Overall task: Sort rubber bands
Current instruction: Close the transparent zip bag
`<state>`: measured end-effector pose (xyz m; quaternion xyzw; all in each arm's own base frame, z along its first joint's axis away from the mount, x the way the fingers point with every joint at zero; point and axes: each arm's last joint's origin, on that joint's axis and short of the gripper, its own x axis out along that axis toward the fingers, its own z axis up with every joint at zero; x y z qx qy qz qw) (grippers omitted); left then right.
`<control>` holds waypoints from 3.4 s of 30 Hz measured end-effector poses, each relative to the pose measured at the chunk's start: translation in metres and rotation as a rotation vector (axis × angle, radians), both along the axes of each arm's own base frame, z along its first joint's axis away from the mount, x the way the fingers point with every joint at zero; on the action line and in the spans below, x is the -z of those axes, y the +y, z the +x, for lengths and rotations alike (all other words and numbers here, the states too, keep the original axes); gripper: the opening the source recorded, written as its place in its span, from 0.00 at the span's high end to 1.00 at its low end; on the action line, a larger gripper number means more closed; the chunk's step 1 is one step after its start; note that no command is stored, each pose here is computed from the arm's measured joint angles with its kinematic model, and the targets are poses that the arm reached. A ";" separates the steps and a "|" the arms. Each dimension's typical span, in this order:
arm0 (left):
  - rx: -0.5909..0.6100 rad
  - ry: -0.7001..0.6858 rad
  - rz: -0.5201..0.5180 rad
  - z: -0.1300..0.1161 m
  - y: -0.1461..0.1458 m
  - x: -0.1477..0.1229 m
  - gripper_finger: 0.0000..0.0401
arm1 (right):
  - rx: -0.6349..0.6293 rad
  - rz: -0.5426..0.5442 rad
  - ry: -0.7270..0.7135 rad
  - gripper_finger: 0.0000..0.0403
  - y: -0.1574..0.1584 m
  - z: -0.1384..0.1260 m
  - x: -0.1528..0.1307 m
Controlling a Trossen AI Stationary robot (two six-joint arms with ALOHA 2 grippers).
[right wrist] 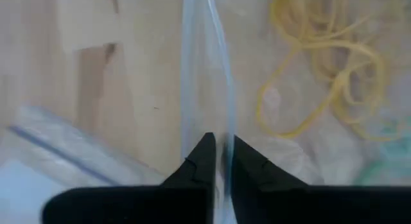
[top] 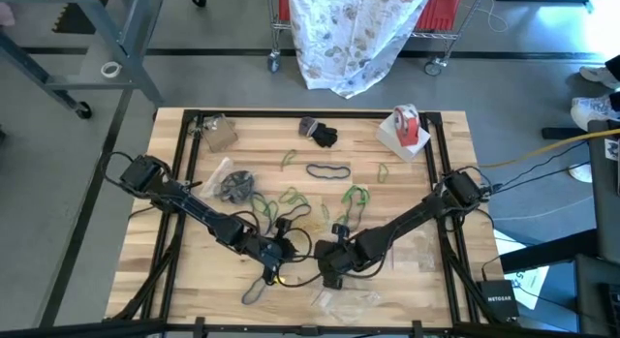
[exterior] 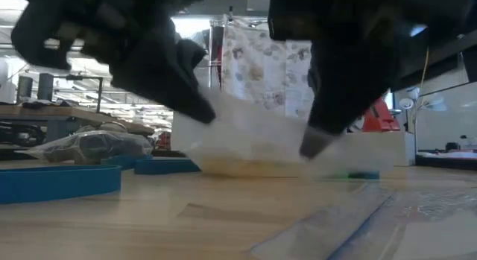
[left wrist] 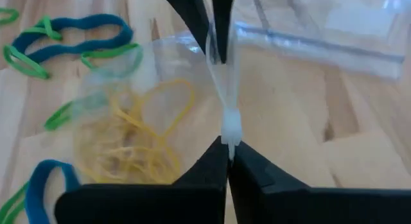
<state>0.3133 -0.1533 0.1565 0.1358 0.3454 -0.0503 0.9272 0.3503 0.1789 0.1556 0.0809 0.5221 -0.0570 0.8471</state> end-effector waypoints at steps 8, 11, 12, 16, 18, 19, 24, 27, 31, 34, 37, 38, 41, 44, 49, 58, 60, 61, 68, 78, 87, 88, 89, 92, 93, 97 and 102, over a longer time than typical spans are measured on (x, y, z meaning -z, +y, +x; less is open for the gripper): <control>-0.022 -0.071 -0.075 -0.010 0.006 -0.038 1.00 | -0.092 0.019 -0.143 0.74 0.005 0.007 -0.074; -0.020 -0.096 -0.098 -0.013 0.007 -0.048 1.00 | -0.112 -0.007 -0.208 0.71 0.007 0.013 -0.096; -0.024 -0.102 -0.108 -0.014 0.007 -0.050 1.00 | -0.109 -0.030 -0.236 0.71 0.007 0.015 -0.101; -0.032 -0.127 -0.133 -0.016 0.008 -0.059 1.00 | -0.063 -0.108 -0.334 0.71 0.003 0.022 -0.111; -0.034 -0.134 -0.141 -0.017 0.009 -0.061 1.00 | -0.045 -0.114 -0.340 0.72 -0.002 0.025 -0.111; -0.036 -0.137 -0.145 -0.017 0.009 -0.062 1.00 | -0.041 -0.114 -0.348 0.73 -0.002 0.026 -0.111; -0.040 -0.146 -0.154 -0.018 0.009 -0.064 1.00 | -0.042 -0.096 -0.359 0.77 -0.005 0.029 -0.112; -0.041 -0.155 -0.159 -0.017 0.009 -0.065 1.00 | -0.060 -0.104 -0.362 0.79 -0.005 0.029 -0.112; -0.046 -0.174 -0.168 -0.015 0.011 -0.067 1.00 | -0.069 -0.093 -0.362 0.79 -0.004 0.029 -0.112; -0.052 -0.174 -0.167 -0.014 0.012 -0.066 1.00 | -0.070 -0.094 -0.360 0.79 -0.004 0.029 -0.112; -0.048 -0.185 -0.169 -0.014 0.012 -0.068 1.00 | -0.072 -0.096 -0.357 0.79 -0.004 0.029 -0.112; -0.046 -0.193 -0.171 -0.013 0.012 -0.068 1.00 | -0.073 -0.097 -0.357 0.79 -0.004 0.029 -0.112; -0.040 -0.205 -0.168 -0.013 0.012 -0.069 1.00 | -0.076 -0.103 -0.357 0.79 -0.005 0.029 -0.112; -0.036 -0.208 -0.164 -0.013 0.012 -0.070 1.00 | -0.075 -0.117 -0.356 0.80 -0.005 0.029 -0.112; -0.037 -0.213 -0.166 -0.013 0.012 -0.070 1.00 | -0.080 -0.133 -0.330 0.91 -0.006 0.027 -0.110; -0.030 -0.212 -0.155 -0.013 0.011 -0.070 1.00 | -0.098 -0.124 -0.296 0.95 -0.006 0.025 -0.108; -0.024 -0.212 -0.149 -0.013 0.011 -0.070 1.00 | -0.111 -0.112 -0.274 0.98 -0.006 0.023 -0.107; -0.023 -0.212 -0.148 -0.013 0.011 -0.070 1.00 | -0.114 -0.104 -0.263 0.98 -0.006 0.023 -0.107; -0.020 -0.213 -0.145 -0.013 0.011 -0.070 1.00 | -0.102 -0.072 -0.212 0.98 -0.006 0.019 -0.104; -0.038 -0.218 -0.176 -0.012 0.011 -0.070 1.00 | -0.108 -0.068 -0.200 0.98 -0.006 0.019 -0.102; -0.032 -0.168 -0.374 -0.005 0.023 -0.071 0.80 | -0.105 -0.071 -0.206 0.98 -0.006 0.019 -0.102; -0.035 -0.175 -0.387 -0.004 0.024 -0.072 0.78 | -0.105 -0.071 -0.206 0.98 -0.006 0.019 -0.102; -0.037 -0.183 -0.395 -0.004 0.025 -0.072 0.76 | -0.104 -0.072 -0.205 0.98 -0.006 0.019 -0.102; -0.046 -0.184 -0.394 -0.002 0.028 -0.072 0.73 | -0.105 -0.074 -0.200 0.98 -0.006 0.019 -0.102; -0.049 -0.184 -0.394 -0.002 0.029 -0.072 0.73 | -0.105 -0.074 -0.199 0.98 -0.007 0.019 -0.102; -0.052 -0.185 -0.392 -0.002 0.029 -0.072 0.77 | -0.105 -0.077 -0.195 0.98 -0.007 0.018 -0.102; -0.050 -0.178 -0.388 -0.001 0.029 -0.070 0.82 | -0.101 -0.083 -0.197 0.98 -0.007 0.019 -0.102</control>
